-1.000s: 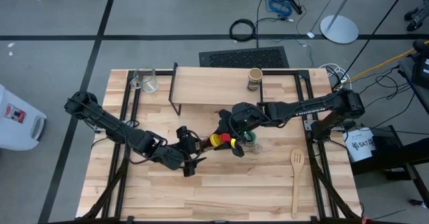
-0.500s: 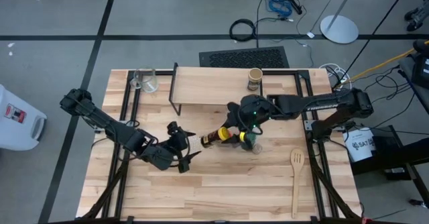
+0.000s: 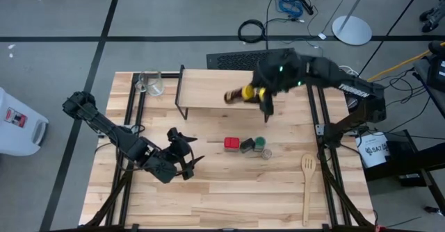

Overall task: Shelf spices
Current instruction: Put the yellow seasoning bottle on the shelf

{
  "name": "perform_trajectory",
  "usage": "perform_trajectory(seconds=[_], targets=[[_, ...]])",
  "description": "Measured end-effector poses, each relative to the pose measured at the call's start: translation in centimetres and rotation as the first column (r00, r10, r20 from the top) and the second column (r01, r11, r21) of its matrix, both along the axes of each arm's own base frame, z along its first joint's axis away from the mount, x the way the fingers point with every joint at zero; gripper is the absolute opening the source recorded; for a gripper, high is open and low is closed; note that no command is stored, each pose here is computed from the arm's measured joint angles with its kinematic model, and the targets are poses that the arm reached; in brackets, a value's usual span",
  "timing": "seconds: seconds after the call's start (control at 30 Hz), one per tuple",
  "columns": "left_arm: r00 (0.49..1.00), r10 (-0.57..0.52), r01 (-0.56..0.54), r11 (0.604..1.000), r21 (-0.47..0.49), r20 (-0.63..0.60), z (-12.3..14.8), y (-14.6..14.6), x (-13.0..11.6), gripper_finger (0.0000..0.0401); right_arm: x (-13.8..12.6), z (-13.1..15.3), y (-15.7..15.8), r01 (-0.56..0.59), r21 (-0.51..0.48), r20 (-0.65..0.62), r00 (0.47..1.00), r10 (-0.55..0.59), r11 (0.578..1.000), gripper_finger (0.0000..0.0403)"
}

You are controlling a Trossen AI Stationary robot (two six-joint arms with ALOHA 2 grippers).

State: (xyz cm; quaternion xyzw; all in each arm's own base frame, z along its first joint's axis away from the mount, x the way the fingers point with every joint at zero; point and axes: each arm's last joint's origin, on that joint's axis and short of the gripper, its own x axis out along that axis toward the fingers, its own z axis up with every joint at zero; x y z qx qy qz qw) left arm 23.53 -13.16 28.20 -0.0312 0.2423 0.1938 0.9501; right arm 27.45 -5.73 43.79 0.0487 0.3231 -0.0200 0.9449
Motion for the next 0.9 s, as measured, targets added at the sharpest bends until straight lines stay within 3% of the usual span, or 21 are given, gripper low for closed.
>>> perform_trajectory(seconds=[0.17, 0.37, 0.5, 0.9], targets=[[1.0, 0.009, -0.009, 1.0, 0.007, 0.005, 0.0, 0.0, 0.0, 0.0341, -1.4, 0.5, -3.6, 0.12, -0.035, -0.006, 0.993, -0.12, 0.992, 0.0223], [0.999, 0.03, -0.03, 0.998, 0.056, 0.014, 0.1, 0.2, 0.0, 0.0341, -2.0, -1.0, -7.0, 0.194, -0.053, -0.115, 0.973, -0.199, 0.98, 0.0223], [0.998, 0.056, -0.057, 0.993, 0.102, 0.022, 0.2, 0.5, 0.1, 0.0341, -1.8, -2.1, -8.7, 0.194, -0.072, -0.18, 0.962, -0.204, 0.978, 0.0223], [0.992, 0.125, -0.125, 0.985, 0.119, 0.013, 0.1, 2.3, 1.0, 0.0341, -0.3, -5.4, -11.4, 0.143, -0.085, -0.321, 0.933, -0.163, 0.986, 0.0223]])
